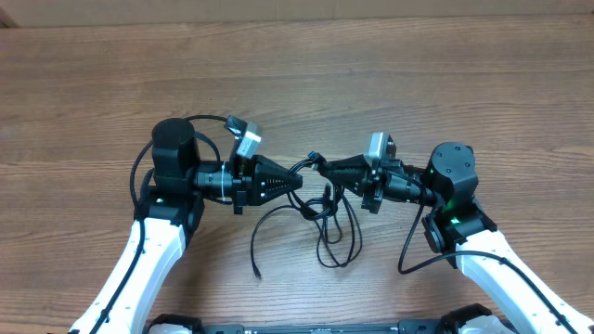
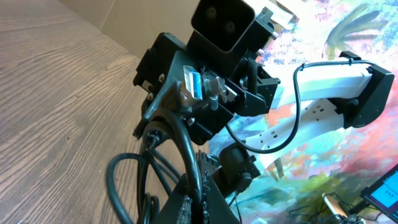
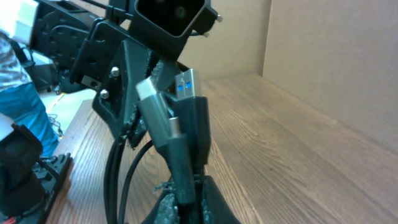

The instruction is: Untangle cables

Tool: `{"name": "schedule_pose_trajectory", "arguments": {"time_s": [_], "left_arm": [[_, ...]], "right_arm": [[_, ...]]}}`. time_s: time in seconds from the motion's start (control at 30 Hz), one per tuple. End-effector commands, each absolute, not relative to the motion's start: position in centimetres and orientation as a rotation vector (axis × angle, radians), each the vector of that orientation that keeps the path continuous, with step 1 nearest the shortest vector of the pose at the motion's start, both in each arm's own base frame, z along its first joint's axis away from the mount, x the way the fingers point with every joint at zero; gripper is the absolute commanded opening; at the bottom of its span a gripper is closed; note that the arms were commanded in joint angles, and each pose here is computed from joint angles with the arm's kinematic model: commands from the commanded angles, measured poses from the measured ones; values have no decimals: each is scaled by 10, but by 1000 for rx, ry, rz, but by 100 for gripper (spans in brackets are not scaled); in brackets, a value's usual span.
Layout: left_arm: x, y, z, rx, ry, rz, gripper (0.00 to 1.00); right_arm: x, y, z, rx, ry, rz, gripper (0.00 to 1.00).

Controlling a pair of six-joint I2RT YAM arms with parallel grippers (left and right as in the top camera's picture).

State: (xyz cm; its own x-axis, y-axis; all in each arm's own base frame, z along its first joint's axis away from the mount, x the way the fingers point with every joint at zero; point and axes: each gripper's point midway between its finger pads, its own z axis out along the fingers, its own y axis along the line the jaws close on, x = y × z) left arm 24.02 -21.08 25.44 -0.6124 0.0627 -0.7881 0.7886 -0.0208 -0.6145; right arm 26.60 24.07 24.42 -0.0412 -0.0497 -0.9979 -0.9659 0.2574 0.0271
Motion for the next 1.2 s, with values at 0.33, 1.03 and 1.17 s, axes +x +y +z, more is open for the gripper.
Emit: {"name": "schedule_pose_trajectory", "arguments": {"time_s": [0.33,1.03,1.17], "left_arm": [[245,-211,255,875,1713,-1665,4],[265,-208,224,669,1919,-1570,4],[242,-211,243,848,1765,-1679,4]], "right_arm": [[264,241,251,-1036,1368,1019,4],[282,235,259,-883,1438,1014,4],[306,223,249,-688,1577,971,4]]}}
